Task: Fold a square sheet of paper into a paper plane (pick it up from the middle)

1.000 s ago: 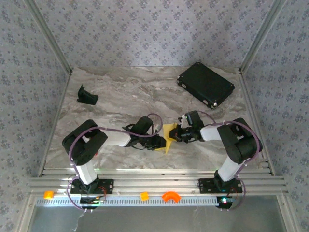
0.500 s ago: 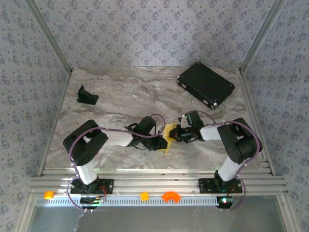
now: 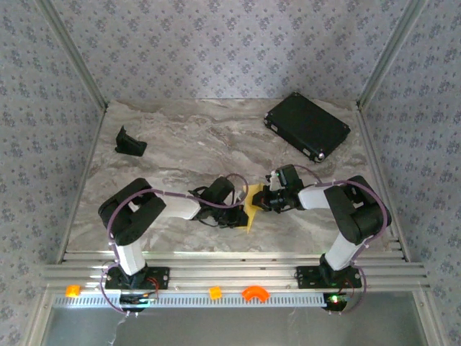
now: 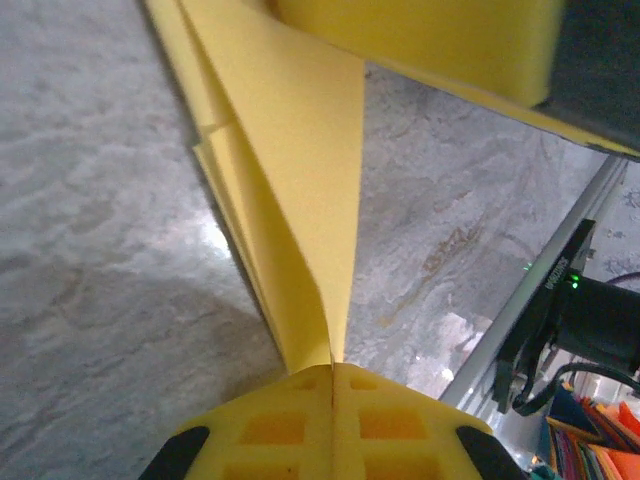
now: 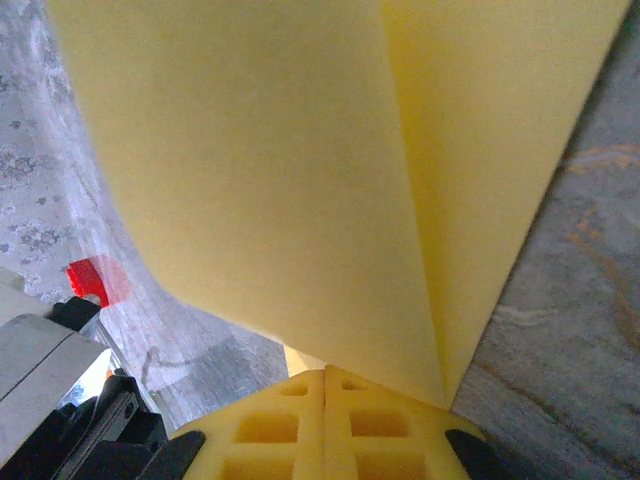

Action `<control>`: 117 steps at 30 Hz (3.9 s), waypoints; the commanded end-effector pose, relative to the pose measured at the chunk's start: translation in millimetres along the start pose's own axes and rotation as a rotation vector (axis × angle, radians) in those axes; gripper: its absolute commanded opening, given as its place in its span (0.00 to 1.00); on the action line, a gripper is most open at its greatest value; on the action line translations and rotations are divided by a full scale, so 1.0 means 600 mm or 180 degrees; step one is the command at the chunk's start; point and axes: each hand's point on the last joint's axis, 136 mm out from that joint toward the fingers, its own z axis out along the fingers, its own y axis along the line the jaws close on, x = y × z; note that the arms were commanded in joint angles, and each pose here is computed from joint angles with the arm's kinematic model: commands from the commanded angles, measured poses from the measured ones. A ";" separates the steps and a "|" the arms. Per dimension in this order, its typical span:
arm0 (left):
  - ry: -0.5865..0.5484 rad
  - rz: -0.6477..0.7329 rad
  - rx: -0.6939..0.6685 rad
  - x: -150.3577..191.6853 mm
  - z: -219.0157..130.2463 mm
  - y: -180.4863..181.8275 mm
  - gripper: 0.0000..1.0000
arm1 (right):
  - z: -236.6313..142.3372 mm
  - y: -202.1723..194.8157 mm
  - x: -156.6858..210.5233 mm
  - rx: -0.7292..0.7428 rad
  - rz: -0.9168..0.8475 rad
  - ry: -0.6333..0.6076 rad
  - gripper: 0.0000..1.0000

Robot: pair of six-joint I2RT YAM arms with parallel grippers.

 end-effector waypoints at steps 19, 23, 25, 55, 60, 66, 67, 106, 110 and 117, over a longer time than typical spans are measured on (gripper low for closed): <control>-0.0295 0.0223 -0.0133 0.006 -0.049 -0.036 0.15 | 0.006 -0.091 0.039 0.0646 0.0344 0.0159 0.01; -0.0396 0.0284 0.0058 -0.017 -0.058 -0.077 0.08 | 0.006 -0.091 0.041 0.0641 0.0386 0.0154 0.00; -0.0387 0.0290 0.0145 -0.027 -0.054 -0.090 0.04 | 0.006 -0.092 0.040 0.0640 0.0405 0.0144 0.00; -0.0260 0.0018 -0.0295 -0.037 0.021 0.016 0.00 | 0.008 -0.098 0.047 0.0682 0.0458 0.0194 0.00; -0.0202 -0.0011 -0.0419 -0.010 0.018 0.045 0.00 | 0.007 -0.100 0.047 0.0692 0.0459 0.0190 0.00; -0.0243 0.0119 -0.0328 -0.010 0.000 0.009 0.00 | 0.007 -0.104 0.047 0.0717 0.0473 0.0178 0.00; -0.0264 0.0159 -0.0290 -0.013 -0.004 -0.003 0.00 | 0.007 -0.104 0.048 0.0712 0.0476 0.0183 0.00; -0.0015 0.0087 -0.0318 0.057 0.019 0.017 0.00 | 0.010 -0.113 0.050 0.0768 0.0515 0.0216 0.00; 0.0012 0.0130 -0.0499 0.074 0.009 0.033 0.00 | 0.009 -0.114 0.051 0.0773 0.0522 0.0217 0.00; 0.0098 0.0271 -0.0719 0.103 -0.005 0.051 0.00 | 0.008 -0.114 0.052 0.0774 0.0517 0.0214 0.00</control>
